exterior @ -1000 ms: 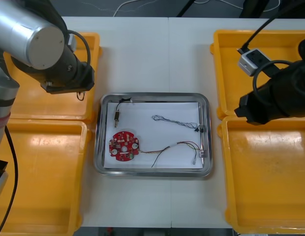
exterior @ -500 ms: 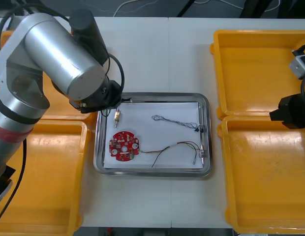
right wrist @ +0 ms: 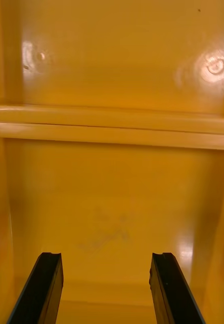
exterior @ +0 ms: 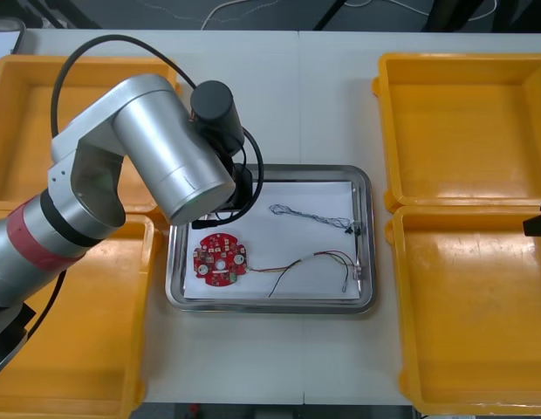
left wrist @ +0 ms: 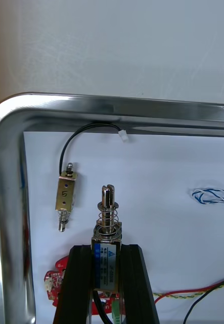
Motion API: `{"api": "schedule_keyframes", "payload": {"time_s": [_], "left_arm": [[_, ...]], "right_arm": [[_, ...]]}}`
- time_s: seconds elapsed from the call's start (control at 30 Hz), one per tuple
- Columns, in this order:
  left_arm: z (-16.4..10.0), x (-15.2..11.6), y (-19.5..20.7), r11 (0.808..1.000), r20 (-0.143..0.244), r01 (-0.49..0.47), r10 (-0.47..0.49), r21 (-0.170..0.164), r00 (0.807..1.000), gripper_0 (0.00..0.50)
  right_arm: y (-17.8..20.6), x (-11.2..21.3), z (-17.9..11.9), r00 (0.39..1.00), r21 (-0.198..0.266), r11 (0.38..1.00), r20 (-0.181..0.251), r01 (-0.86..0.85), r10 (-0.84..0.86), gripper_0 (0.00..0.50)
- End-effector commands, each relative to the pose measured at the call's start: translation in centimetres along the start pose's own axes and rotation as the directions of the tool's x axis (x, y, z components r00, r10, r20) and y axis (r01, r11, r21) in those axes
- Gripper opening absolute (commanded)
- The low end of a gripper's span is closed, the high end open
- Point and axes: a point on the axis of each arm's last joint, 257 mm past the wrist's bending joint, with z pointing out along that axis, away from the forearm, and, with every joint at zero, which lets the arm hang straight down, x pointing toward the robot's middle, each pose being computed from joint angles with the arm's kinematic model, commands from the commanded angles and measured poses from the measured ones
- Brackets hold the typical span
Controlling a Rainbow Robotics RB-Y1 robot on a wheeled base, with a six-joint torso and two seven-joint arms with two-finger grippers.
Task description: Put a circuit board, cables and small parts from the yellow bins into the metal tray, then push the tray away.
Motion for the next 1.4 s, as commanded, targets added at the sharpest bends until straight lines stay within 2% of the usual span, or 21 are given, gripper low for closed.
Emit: {"api": "schedule_keyframes", "payload": {"time_s": [0.03,0.17,0.33,0.47,0.63,0.9,0.93,0.97,1.03,1.07,1.1,1.13,1.27,1.4], "left_arm": [[0.2,-1.1,-3.1,0.999,0.057,-0.022,0.021,0.026,0.998,0.0],[1.8,-1.1,-3.4,1.0,0.059,-0.022,0.021,0.02,0.998,0.0],[3.2,-1.0,-3.7,0.999,0.055,-0.028,0.027,0.019,0.998,0.0],[4.2,-1.0,-3.6,0.999,0.059,-0.04,0.04,0.005,0.997,0.0],[4.7,-0.7,-3.3,0.999,0.054,-0.049,0.049,-0.007,0.997,0.0],[4.7,-0.7,-3.2,0.999,0.053,-0.044,0.044,-0.008,0.998,0.001],[4.7,-0.6,-3.3,0.999,0.053,-0.044,0.044,-0.006,0.998,0.108],[4.7,-0.7,-3.2,0.999,0.053,-0.042,0.043,-0.008,0.998,0.193],[4.7,-0.7,-3.2,0.999,0.055,-0.041,0.041,-0.008,0.998,0.269],[4.6,-0.8,-3.3,0.999,0.06,-0.041,0.041,-0.007,0.997,0.37],[4.6,-0.8,-3.4,0.999,0.061,-0.04,0.04,-0.005,0.997,0.391],[4.4,-1.0,-3.5,0.999,0.065,-0.037,0.037,0.001,0.997,0.437],[3.2,-1.6,-4.4,0.999,0.076,-0.028,0.025,0.037,0.997,0.481],[1.3,-2.4,-4.6,0.999,0.07,-0.009,0.006,0.052,0.998,0.5]], "right_arm": [[-2.8,0.4,-1.1,0.997,0.079,0.994,0.003,-0.082,0.082,0.5],[-3.2,0.8,-0.6,0.989,0.074,0.987,-0.018,-0.144,0.146,0.5],[-3.7,0.9,-0.4,0.987,0.081,0.984,-0.025,-0.157,0.159,0.5],[-3.6,0.9,-0.4,0.988,0.078,0.986,-0.027,-0.149,0.152,0.5],[-3.4,1.0,-0.3,0.989,0.07,0.988,-0.032,-0.14,0.142,0.5],[-2.9,1.2,-0.2,0.991,0.055,0.991,-0.043,-0.122,0.125,0.5],[-2.9,1.3,-0.2,0.992,0.052,0.992,-0.045,-0.118,0.121,0.5],[-2.8,1.3,-0.2,0.992,0.05,0.992,-0.046,-0.114,0.117,0.5],[-2.7,1.3,-0.2,0.993,0.048,0.993,-0.048,-0.11,0.112,0.5],[-2.6,1.3,-0.3,0.993,0.043,0.994,-0.048,-0.102,0.104,0.5],[-2.5,1.3,-0.2,0.993,0.042,0.994,-0.049,-0.101,0.103,0.5],[-2.4,1.3,-0.3,0.994,0.039,0.995,-0.048,-0.093,0.095,0.5],[-1.7,1.2,-0.4,0.996,0.022,0.997,-0.047,-0.074,0.075,0.5],[-0.5,0.8,-0.5,0.998,-0.01,0.999,-0.047,-0.048,0.047,0.5]]}}
